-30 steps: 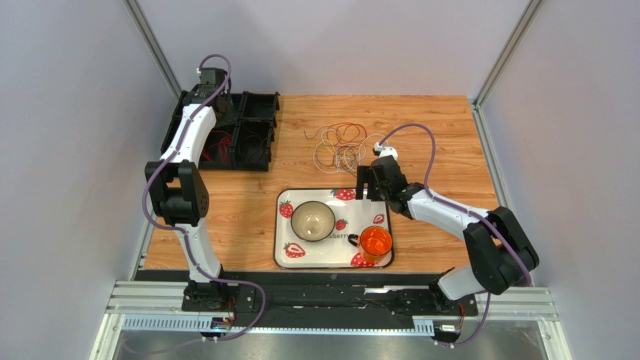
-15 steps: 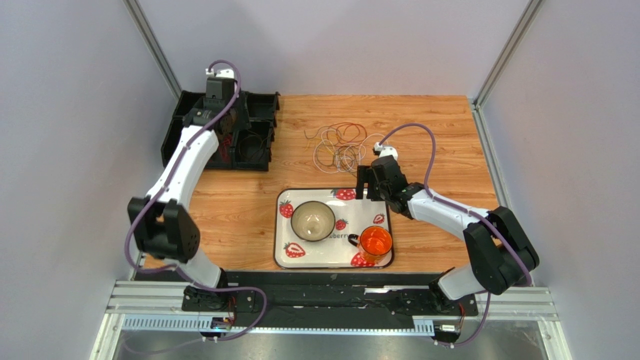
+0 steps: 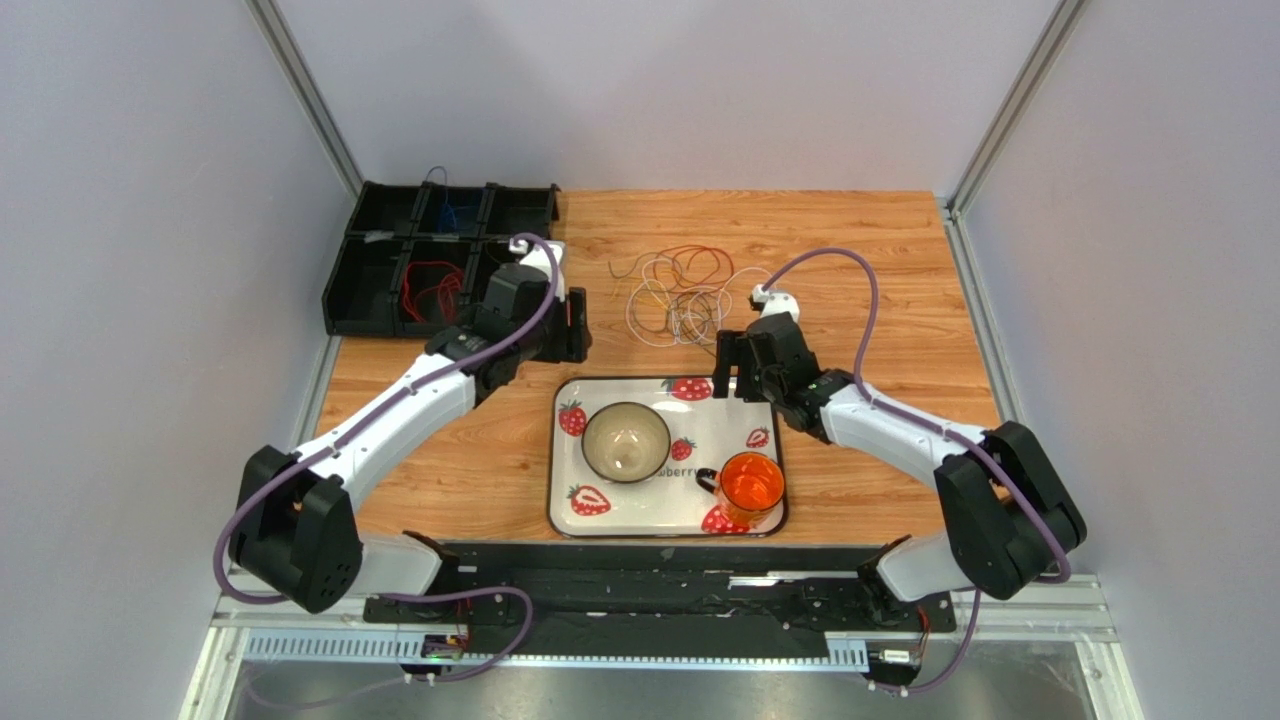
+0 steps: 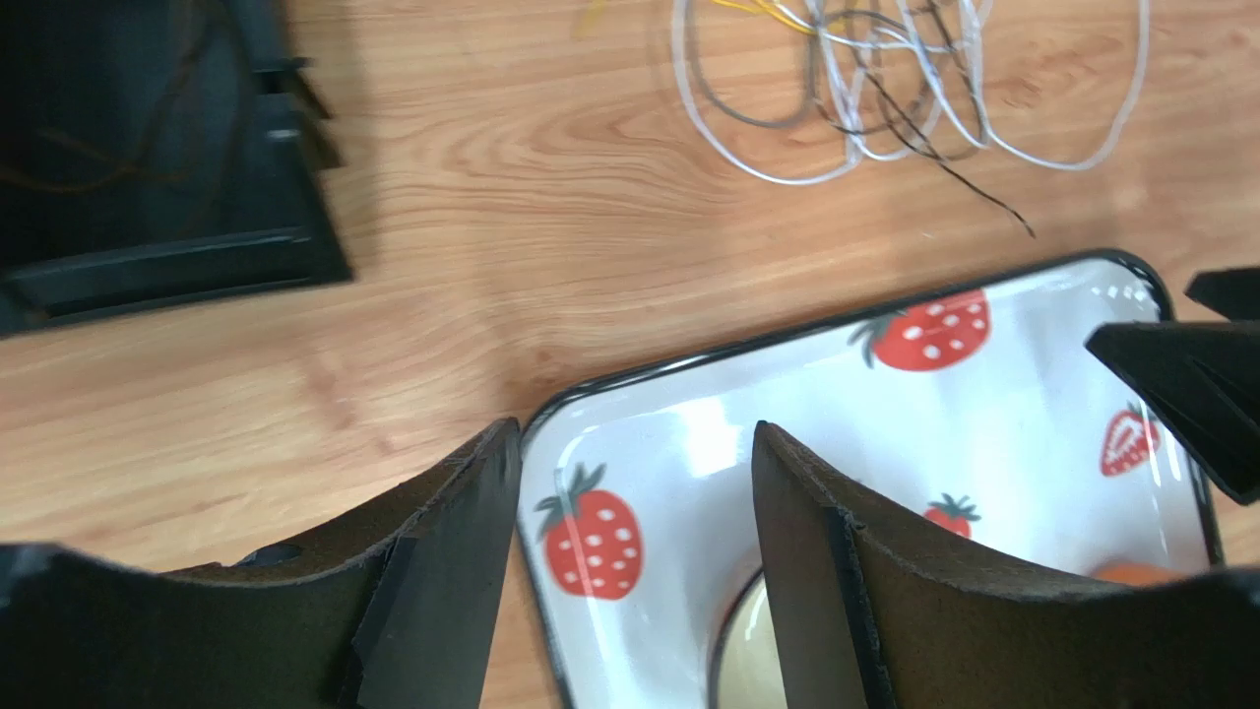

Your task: Untangle the cables

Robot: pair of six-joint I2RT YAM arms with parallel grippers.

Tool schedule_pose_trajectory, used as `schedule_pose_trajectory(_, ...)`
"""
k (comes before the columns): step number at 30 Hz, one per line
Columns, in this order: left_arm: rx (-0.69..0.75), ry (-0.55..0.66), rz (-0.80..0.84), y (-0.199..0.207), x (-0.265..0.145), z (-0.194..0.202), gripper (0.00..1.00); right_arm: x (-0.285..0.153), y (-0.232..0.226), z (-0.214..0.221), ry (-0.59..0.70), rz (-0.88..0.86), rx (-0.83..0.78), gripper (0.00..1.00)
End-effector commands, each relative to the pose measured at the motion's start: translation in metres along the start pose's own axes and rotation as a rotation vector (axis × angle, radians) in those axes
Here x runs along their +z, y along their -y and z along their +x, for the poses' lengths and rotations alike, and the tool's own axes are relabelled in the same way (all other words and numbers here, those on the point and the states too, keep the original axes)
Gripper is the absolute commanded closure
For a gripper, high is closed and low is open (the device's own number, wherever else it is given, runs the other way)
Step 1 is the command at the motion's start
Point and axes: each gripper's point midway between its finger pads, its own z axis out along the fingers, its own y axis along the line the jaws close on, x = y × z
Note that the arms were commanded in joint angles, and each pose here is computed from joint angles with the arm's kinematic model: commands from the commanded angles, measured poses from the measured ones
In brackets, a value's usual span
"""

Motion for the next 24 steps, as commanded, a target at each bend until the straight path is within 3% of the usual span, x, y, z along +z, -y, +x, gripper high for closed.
schedule_pose_trajectory(1,0.008,0.140,0.135,0.035,0.013,-0.031,0.34,-0.007,-0.004,-0.024,0.092,-0.032,0.031,0.20)
schedule_pose_trajectory(11,0.041,0.214,0.213,0.059,0.055,-0.025,0.39,0.023,-0.029,-0.064,0.136,-0.079,0.025,0.20)
schedule_pose_trajectory(14,0.090,0.207,0.267,0.078,0.064,-0.023,0.39,0.036,-0.024,-0.074,0.144,-0.021,0.012,0.20)
schedule_pose_trajectory(18,0.121,0.226,0.371,0.109,0.075,-0.035,0.41,0.025,0.031,-0.091,0.199,0.280,0.042,0.18)
schedule_pose_trajectory(21,0.095,0.205,0.424,0.127,0.094,-0.040,0.44,-0.010,0.074,-0.090,0.242,0.506,0.081,0.08)
schedule_pose_trajectory(22,0.099,0.171,0.451,0.135,0.106,-0.029,0.44,-0.026,0.078,-0.094,0.283,0.516,0.138,0.01)
schedule_pose_trajectory(24,0.087,0.183,0.472,0.150,0.113,-0.040,0.44,-0.034,0.088,-0.072,0.263,0.519,0.151,0.00)
